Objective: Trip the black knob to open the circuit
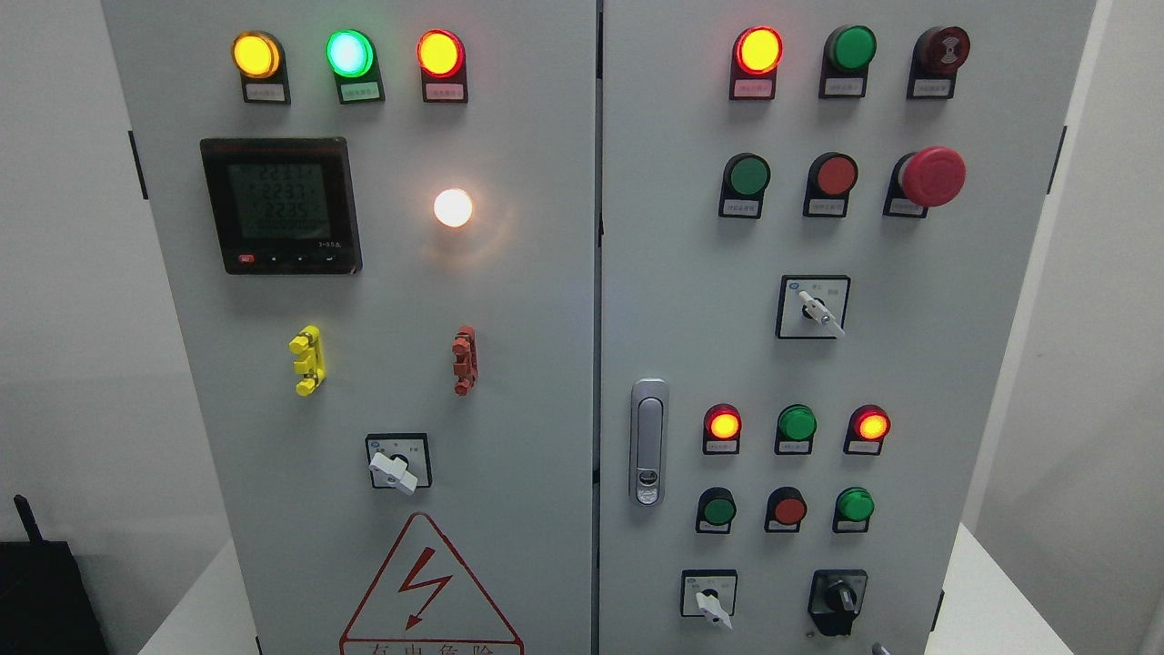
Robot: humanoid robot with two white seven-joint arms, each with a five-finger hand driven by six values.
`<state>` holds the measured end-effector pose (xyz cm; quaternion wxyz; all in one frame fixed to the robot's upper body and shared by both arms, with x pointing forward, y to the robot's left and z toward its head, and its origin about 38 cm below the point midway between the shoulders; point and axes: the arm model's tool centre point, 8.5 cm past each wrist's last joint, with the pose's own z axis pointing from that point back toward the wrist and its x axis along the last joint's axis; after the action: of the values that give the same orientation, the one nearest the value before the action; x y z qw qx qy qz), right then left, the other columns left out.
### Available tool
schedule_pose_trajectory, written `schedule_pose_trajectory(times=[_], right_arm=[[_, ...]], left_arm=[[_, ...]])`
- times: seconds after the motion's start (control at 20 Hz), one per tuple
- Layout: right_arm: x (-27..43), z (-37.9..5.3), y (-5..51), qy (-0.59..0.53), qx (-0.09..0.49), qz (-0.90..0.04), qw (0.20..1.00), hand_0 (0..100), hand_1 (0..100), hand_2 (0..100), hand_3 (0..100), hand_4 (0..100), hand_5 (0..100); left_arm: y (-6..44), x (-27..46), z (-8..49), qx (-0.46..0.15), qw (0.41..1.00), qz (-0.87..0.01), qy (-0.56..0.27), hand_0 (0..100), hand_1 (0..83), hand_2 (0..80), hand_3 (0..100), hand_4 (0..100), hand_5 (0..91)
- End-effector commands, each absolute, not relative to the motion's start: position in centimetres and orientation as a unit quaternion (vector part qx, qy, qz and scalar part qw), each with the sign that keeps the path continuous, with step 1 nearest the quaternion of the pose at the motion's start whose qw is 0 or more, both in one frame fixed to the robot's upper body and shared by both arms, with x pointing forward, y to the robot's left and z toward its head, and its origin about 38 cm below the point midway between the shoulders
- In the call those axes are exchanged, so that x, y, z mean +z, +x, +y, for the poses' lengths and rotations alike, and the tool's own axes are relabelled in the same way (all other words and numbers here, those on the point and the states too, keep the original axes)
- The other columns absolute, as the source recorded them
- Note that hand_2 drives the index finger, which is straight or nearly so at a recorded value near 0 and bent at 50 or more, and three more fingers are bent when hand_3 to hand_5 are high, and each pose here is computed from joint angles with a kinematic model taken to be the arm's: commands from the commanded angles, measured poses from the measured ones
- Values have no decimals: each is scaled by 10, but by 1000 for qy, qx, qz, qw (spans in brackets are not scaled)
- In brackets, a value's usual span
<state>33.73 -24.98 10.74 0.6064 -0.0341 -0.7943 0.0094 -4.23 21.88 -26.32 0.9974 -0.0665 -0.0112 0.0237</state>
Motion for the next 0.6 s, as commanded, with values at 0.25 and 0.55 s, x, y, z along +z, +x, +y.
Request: schedule_pose_trajectory(times=[0.25,0.55], right_arm=[[120,-249,346,-23,1,-803,595,0,0,0,1000,978,1000],[120,-248,346,-22,1,-801,599,0,0,0,1000,979,1000]], left_arm=[[-43,-263,219,12,998,-10,-67,120,389,0,0,0,0],[-43,-263,219,12,998,-10,-67,120,389,0,0,0,0]])
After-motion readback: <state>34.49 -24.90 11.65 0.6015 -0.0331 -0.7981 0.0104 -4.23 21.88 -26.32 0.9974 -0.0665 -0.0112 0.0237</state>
